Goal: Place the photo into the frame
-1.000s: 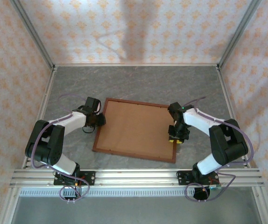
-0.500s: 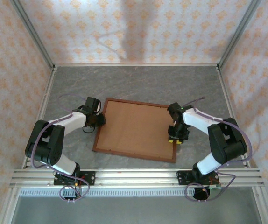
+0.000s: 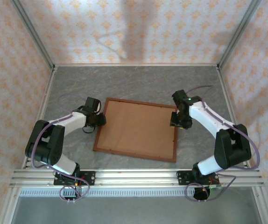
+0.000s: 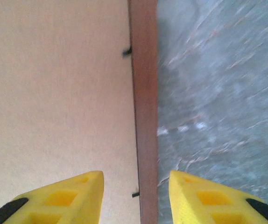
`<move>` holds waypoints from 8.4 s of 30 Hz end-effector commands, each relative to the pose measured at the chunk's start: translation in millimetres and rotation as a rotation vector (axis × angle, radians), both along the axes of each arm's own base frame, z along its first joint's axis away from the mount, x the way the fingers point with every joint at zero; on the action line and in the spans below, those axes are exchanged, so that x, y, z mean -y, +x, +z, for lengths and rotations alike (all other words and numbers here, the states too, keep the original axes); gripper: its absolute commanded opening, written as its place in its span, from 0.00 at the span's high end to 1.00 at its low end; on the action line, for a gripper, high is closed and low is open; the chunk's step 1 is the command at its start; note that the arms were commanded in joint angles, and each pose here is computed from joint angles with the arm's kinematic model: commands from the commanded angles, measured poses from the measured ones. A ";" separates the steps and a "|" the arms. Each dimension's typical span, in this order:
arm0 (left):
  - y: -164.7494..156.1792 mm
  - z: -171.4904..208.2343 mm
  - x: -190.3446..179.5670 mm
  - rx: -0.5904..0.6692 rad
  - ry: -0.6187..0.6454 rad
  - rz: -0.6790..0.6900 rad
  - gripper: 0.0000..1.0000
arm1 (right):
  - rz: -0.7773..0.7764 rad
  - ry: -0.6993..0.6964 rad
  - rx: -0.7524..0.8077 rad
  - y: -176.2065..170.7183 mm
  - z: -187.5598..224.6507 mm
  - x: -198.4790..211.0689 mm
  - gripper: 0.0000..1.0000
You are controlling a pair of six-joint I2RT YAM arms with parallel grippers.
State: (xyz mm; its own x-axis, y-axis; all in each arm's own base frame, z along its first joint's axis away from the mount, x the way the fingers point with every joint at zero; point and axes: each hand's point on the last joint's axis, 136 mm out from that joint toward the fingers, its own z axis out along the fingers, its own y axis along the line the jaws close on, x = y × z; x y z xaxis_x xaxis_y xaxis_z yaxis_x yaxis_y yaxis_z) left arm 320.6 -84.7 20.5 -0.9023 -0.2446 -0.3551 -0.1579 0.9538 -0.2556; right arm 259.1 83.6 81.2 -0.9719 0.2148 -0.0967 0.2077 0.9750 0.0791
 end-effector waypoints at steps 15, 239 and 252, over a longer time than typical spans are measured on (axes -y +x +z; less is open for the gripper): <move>-26.3 -24.3 3.8 -0.103 -0.024 -0.001 0.76 | -0.014 0.001 -0.056 27.2 -52.7 9.0 0.63; 17.4 -34.9 36.1 -0.134 0.011 -0.111 0.59 | -0.013 -0.050 -0.044 66.9 -56.5 28.6 0.79; 8.1 -45.8 41.0 -0.159 0.012 -0.121 0.56 | -0.014 -0.048 -0.041 66.9 -56.3 28.5 0.79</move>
